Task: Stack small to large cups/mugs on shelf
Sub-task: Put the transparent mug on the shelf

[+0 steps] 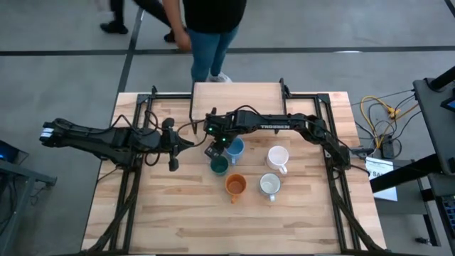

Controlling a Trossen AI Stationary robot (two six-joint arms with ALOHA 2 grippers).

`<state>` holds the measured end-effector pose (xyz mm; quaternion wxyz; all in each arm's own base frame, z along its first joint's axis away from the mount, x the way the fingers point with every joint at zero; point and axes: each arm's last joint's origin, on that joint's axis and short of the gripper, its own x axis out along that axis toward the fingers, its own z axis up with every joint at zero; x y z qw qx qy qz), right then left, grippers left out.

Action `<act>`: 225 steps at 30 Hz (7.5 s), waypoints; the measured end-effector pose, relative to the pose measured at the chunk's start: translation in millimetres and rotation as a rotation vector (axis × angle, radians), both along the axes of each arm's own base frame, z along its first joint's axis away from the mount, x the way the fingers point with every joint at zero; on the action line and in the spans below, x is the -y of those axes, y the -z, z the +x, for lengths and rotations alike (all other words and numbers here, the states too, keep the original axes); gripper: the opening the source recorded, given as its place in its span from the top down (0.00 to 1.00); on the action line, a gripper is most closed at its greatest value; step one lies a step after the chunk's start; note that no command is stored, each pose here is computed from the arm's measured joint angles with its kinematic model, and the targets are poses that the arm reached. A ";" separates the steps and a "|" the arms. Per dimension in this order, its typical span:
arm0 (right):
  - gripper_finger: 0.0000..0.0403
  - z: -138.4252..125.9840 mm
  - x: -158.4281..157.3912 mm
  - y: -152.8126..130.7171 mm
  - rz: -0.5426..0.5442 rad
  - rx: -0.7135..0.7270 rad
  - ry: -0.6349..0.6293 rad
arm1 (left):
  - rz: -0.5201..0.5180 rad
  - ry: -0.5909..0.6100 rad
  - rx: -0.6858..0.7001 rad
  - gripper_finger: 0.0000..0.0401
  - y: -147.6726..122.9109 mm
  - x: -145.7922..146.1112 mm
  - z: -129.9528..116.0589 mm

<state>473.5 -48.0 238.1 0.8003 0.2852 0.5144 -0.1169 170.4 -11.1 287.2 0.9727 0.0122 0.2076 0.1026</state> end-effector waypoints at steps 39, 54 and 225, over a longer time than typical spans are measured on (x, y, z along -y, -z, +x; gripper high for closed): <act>0.82 9.5 -0.5 31.3 0.001 -0.065 -0.021 | -0.003 0.000 0.018 1.00 -1.8 0.0 0.2; 0.83 9.4 -0.4 30.8 -0.003 -0.066 -0.025 | -0.003 0.000 0.017 1.00 -1.7 0.1 0.2; 0.98 -215.5 109.3 -122.6 -0.098 -0.371 0.468 | 0.028 0.001 -0.015 1.00 1.1 -0.3 -0.5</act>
